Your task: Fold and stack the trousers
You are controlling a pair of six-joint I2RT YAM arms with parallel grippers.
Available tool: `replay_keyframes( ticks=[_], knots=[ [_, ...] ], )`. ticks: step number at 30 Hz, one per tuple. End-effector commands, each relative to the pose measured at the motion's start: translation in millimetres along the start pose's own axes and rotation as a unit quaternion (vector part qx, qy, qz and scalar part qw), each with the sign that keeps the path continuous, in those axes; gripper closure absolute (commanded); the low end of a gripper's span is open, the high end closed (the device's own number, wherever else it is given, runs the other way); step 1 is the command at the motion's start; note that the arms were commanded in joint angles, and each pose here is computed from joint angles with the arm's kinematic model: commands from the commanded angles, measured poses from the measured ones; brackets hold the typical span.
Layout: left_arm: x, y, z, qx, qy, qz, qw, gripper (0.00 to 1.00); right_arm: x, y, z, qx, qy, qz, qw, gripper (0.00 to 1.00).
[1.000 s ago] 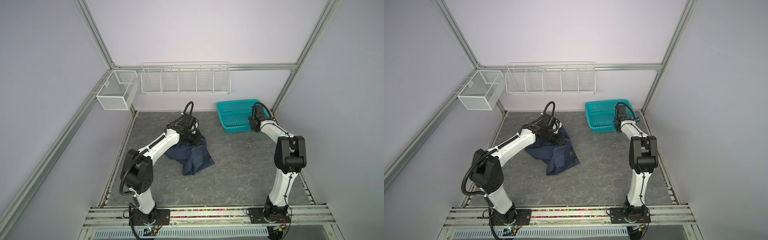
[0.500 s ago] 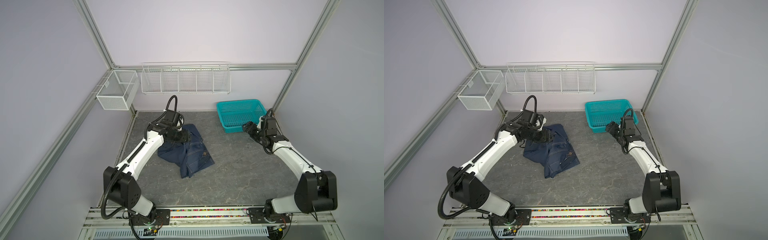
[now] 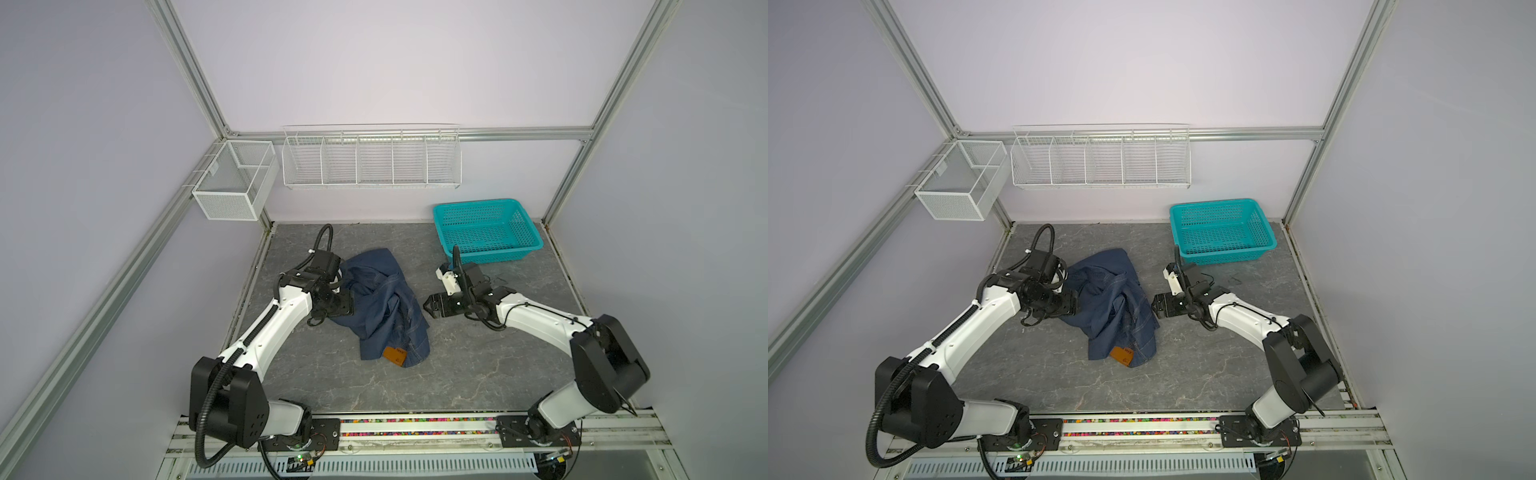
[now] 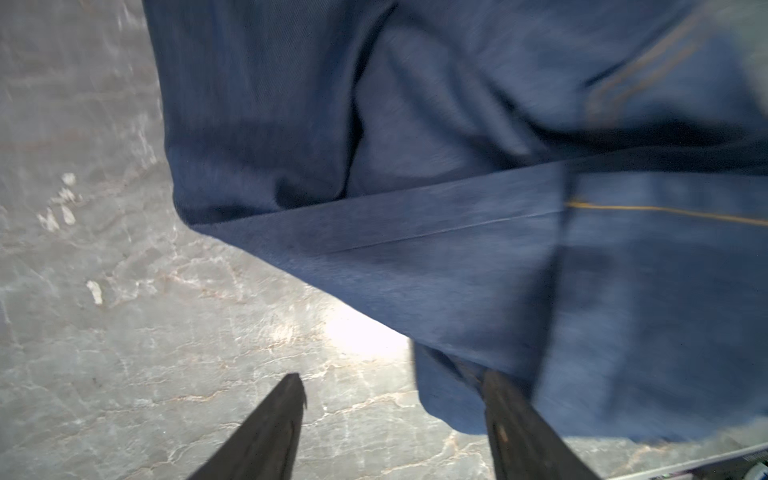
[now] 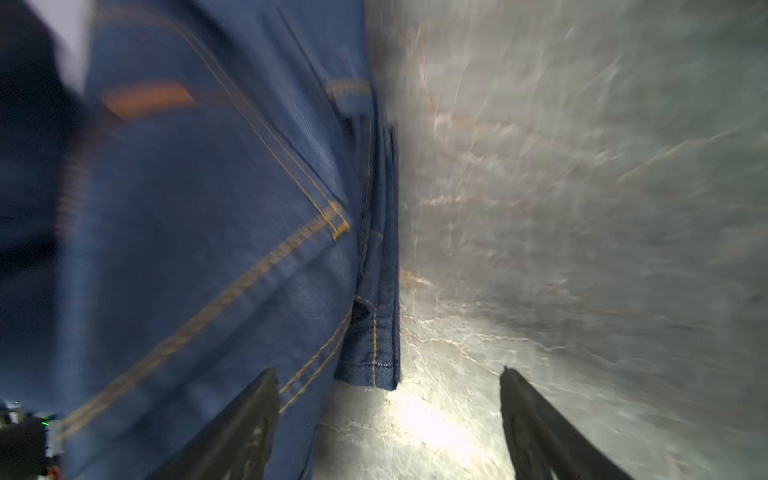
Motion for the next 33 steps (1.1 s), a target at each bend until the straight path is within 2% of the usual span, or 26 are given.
replay_keyframes(
  ticks=[1,4,10,15,20,25,27,33],
  knots=[
    [-10,-11,-2,0.024,0.0,-0.02,1.0,0.3,5,-15,8,-0.022,0.025,0.006,0.999,0.18],
    [-17,-20,-6,0.052,0.008,-0.03,0.998,0.29,9,-23,17,-0.049,0.038,0.019,0.998,0.18],
    [-25,-41,-5,0.056,0.014,-0.028,0.998,0.28,16,-28,36,-0.125,0.038,0.041,0.991,0.17],
    [-31,-25,-11,0.076,0.025,-0.042,0.996,0.27,20,-8,53,-0.18,0.059,0.05,0.981,0.12],
    [-12,8,-29,0.116,0.02,-0.06,0.991,0.26,29,12,54,-0.182,0.085,0.055,0.978,0.1],
    [-6,36,-61,0.151,-0.026,-0.101,0.983,0.26,33,31,63,-0.176,0.118,0.037,0.977,0.1],
    [-13,34,-72,0.164,-0.041,-0.108,0.98,0.26,38,23,62,-0.159,0.125,0.044,0.978,0.1],
    [-34,11,-98,0.158,-0.093,-0.076,0.98,0.26,40,-5,50,-0.098,0.128,0.041,0.986,0.18]
  ],
)
Point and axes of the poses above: each gripper's point midway between its finger pads, its own y axis back along the fingers, its own z axis along the line the jaws close on, x = y × z, the point moved 8 cm from there along y, back along the fingers, and after that the axes turned 14 degrees about -y, right-handed, at the moved point
